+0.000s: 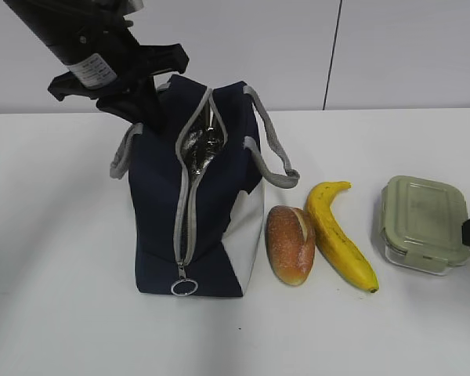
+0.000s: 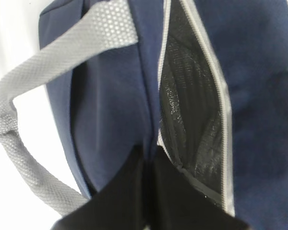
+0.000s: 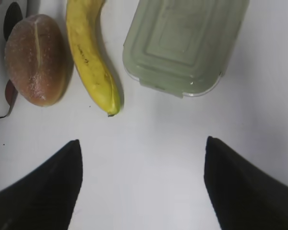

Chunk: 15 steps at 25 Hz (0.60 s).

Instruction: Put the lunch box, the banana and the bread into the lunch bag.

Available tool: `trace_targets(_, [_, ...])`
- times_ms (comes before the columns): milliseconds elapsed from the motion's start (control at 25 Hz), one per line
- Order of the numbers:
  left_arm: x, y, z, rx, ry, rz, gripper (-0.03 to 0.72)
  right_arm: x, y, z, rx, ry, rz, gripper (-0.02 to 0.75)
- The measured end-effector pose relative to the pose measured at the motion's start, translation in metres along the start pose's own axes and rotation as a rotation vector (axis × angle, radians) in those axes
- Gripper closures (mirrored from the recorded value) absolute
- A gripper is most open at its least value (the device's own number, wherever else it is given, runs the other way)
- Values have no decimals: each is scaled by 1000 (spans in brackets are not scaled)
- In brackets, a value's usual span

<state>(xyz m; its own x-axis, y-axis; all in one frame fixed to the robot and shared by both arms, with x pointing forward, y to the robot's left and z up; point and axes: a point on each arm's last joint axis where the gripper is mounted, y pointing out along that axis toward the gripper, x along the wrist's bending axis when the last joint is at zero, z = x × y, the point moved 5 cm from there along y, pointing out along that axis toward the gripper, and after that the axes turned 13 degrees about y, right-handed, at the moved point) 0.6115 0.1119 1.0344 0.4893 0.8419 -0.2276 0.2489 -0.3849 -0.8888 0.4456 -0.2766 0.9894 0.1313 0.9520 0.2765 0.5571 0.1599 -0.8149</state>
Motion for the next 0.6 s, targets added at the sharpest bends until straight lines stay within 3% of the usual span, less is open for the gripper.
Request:
trace_targets(120, [0, 0, 0, 0, 0, 0, 688, -5, 8, -16, 6, 28, -10, 155])
trace_targets(280, [0, 0, 0, 0, 0, 0, 688, -17, 18, -34, 0, 112, -86, 155])
trace_targets(600, [0, 0, 0, 0, 0, 0, 688, -43, 51, -42, 89, 287, -201, 155])
